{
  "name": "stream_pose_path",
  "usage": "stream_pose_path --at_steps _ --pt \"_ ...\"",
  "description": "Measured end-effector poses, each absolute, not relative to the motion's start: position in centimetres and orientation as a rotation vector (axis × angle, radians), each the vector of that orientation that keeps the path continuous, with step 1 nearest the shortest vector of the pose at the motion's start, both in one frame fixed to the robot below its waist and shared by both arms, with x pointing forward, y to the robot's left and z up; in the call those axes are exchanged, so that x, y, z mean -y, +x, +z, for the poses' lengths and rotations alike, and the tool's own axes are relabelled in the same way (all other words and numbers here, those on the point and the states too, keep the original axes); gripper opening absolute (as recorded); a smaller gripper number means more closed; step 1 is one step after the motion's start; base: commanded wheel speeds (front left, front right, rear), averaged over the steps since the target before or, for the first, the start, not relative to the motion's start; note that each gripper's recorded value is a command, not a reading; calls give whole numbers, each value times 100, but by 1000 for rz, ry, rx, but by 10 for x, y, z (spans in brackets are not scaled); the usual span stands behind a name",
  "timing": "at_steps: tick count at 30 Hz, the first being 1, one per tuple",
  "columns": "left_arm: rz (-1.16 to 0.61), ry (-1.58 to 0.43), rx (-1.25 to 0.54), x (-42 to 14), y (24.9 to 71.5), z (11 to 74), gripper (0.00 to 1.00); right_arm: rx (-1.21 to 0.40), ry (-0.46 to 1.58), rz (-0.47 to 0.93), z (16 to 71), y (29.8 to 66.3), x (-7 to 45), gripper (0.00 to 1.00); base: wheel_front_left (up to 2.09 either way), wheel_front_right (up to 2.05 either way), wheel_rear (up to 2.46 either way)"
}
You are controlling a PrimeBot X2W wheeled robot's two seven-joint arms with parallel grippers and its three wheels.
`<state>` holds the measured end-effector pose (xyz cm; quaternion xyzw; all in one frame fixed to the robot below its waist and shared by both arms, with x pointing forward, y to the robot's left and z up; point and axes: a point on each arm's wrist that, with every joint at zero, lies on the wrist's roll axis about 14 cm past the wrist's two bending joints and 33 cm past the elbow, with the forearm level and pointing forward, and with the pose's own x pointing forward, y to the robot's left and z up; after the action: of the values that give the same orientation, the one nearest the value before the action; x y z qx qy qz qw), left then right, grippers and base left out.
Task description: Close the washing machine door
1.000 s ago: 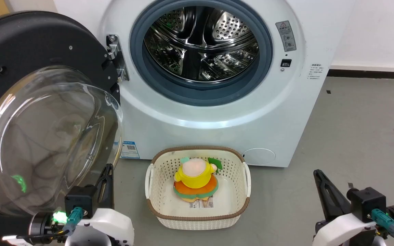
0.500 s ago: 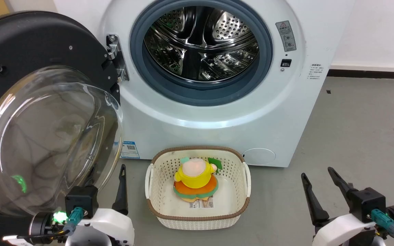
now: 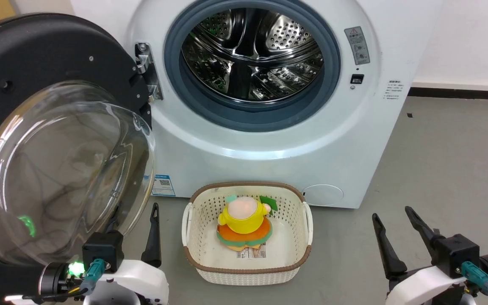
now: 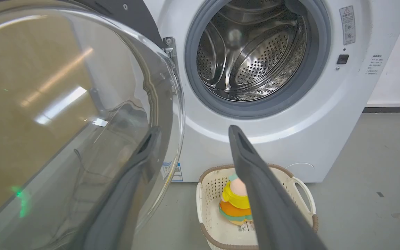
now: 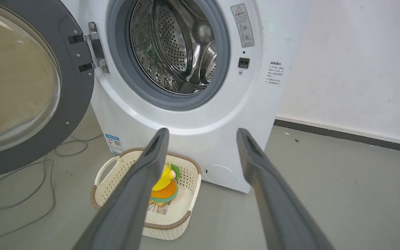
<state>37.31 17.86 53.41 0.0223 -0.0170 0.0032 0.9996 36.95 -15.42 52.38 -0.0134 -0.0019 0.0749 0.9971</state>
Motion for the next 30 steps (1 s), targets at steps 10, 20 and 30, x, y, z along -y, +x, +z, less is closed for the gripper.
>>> stream_pose_path --at_steps 10,20,30 --pt "35 41 55 -188 366 537 100 21 -14 190 526 373 141 100 0 0 0" --pt "87 41 78 -203 356 541 100 32 -1 239 525 378 124 100 0 0 0" --pt "144 42 91 -220 340 541 100 52 10 305 528 382 102 100 0 0 0"
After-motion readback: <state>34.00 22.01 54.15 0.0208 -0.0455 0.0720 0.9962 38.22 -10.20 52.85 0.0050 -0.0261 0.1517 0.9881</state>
